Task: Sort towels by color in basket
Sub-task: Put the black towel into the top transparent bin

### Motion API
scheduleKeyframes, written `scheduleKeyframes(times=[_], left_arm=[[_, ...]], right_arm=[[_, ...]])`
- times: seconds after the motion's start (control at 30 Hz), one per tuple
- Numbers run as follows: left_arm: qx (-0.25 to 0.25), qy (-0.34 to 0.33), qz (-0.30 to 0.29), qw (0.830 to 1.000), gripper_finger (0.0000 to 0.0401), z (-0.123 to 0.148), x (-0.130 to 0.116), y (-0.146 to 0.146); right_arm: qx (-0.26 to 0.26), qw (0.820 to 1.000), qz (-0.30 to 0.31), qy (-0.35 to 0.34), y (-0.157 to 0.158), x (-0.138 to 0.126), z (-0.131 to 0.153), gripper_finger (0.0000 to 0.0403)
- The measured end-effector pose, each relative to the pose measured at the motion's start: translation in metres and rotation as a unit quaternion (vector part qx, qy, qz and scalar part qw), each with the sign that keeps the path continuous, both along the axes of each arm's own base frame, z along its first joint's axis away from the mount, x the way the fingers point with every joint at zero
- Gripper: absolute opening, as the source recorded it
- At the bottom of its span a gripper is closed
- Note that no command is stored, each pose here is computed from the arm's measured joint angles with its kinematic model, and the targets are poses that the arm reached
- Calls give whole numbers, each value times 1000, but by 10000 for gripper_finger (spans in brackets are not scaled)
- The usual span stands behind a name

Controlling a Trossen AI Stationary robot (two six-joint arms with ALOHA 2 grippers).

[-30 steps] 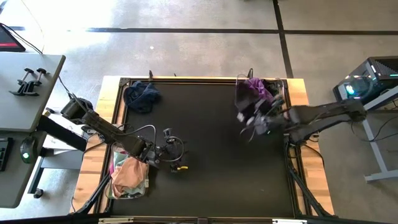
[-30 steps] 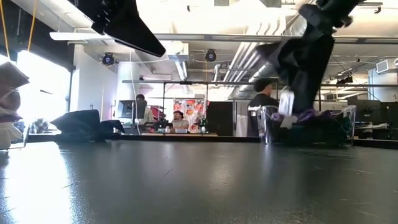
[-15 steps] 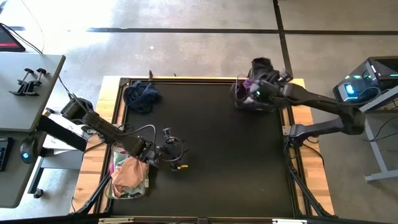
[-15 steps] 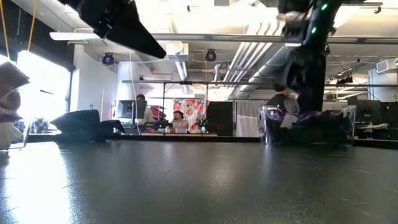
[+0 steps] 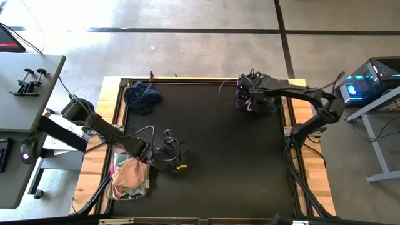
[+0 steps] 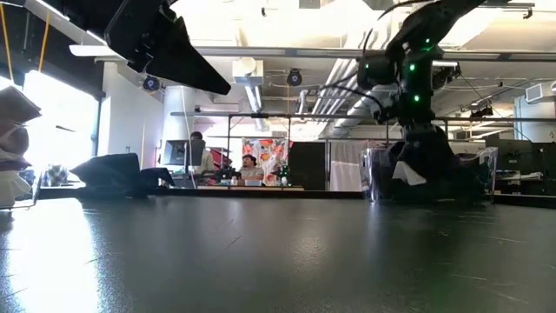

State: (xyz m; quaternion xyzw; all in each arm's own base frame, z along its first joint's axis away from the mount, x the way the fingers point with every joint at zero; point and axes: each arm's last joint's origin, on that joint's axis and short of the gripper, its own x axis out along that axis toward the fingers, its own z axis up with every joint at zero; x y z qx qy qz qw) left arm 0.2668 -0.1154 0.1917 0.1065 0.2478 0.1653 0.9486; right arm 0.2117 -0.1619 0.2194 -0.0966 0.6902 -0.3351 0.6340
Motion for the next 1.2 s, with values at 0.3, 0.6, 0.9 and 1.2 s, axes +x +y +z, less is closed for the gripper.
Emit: scheduleKeyframes(times=[0.3,0.6,0.9,1.2], left_arm=[[0,0,-2,1000,160,0,0,0],[-7,-12,-5,1000,160,2,2,-1],[-11,-17,-6,1000,160,3,2,-1],[-11,-18,-6,1000,160,3,2,-1]], right_arm=[[-22,999,-34,4,0,-6,26,107],[-51,954,-256,-144,18,-32,97,169],[14,948,-272,-162,12,-39,61,79],[42,927,-256,-272,-25,-48,-18,22]])
